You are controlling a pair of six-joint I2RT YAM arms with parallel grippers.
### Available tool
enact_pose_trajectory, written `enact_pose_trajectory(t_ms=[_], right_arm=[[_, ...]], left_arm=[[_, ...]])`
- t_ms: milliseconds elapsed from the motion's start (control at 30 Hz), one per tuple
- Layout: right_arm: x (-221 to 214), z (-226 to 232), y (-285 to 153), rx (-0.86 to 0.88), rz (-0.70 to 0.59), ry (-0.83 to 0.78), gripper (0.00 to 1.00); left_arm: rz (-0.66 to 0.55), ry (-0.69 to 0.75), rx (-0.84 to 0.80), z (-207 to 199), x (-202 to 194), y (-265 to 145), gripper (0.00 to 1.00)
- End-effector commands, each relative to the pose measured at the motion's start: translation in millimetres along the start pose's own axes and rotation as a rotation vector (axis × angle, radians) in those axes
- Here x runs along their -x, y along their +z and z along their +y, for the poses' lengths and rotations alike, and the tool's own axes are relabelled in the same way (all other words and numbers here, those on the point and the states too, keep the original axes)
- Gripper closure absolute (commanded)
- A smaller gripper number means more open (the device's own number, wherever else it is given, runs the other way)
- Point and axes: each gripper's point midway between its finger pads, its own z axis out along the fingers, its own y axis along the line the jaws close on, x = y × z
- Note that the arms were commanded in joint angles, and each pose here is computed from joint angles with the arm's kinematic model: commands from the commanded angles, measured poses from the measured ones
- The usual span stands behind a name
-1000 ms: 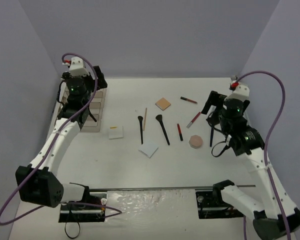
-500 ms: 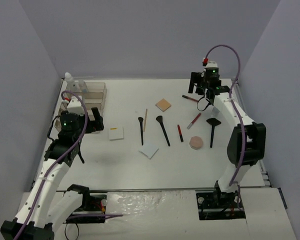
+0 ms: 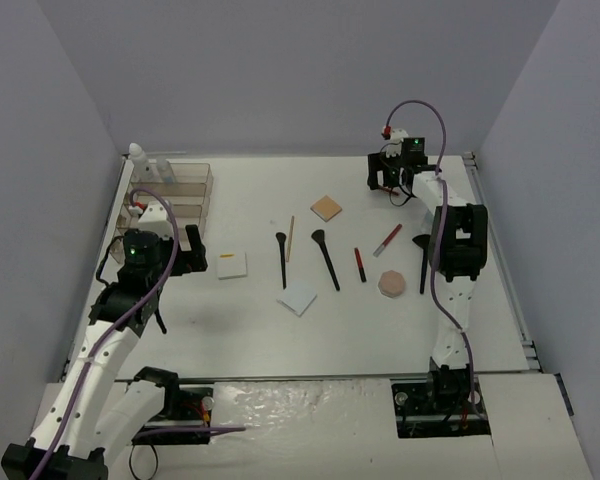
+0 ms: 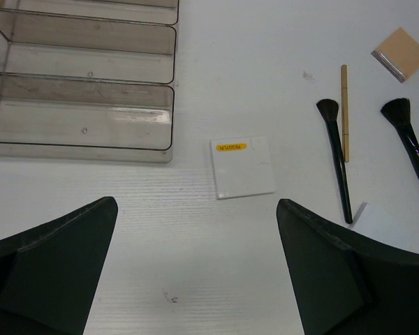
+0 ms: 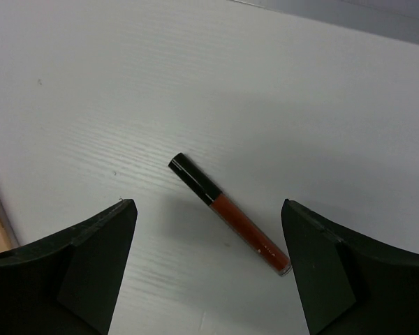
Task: Organize the makeup
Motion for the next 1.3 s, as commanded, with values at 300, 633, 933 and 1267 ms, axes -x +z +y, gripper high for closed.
enact_pose_trajectory(t_ms=[300, 633, 933, 1267], right_arm=[[-4.1, -8.6, 20.1, 0.091, -0.043, 0.008, 0.34], [-30.7, 20.6, -2.2, 0.037, 0.038, -0.021, 0.63], [-55.5, 53.9, -20.7, -0.037, 0.103, -0.052, 1.00], [-3.2, 138.9, -109.7, 0.148, -0.121, -0.046, 1.00]], left_arm=[[-0.067, 0.008, -0.003, -2.4, 24.7, -5.0, 0.03], [-0.057, 0.000, 0.019, 1.4, 23.7, -6.4, 0.03], [-0.057, -0.005, -0.019, -5.4, 23.1, -6.1, 0.03], [-0.053, -0.136, -0.304, -63.2, 34.4, -7.3, 0.03]])
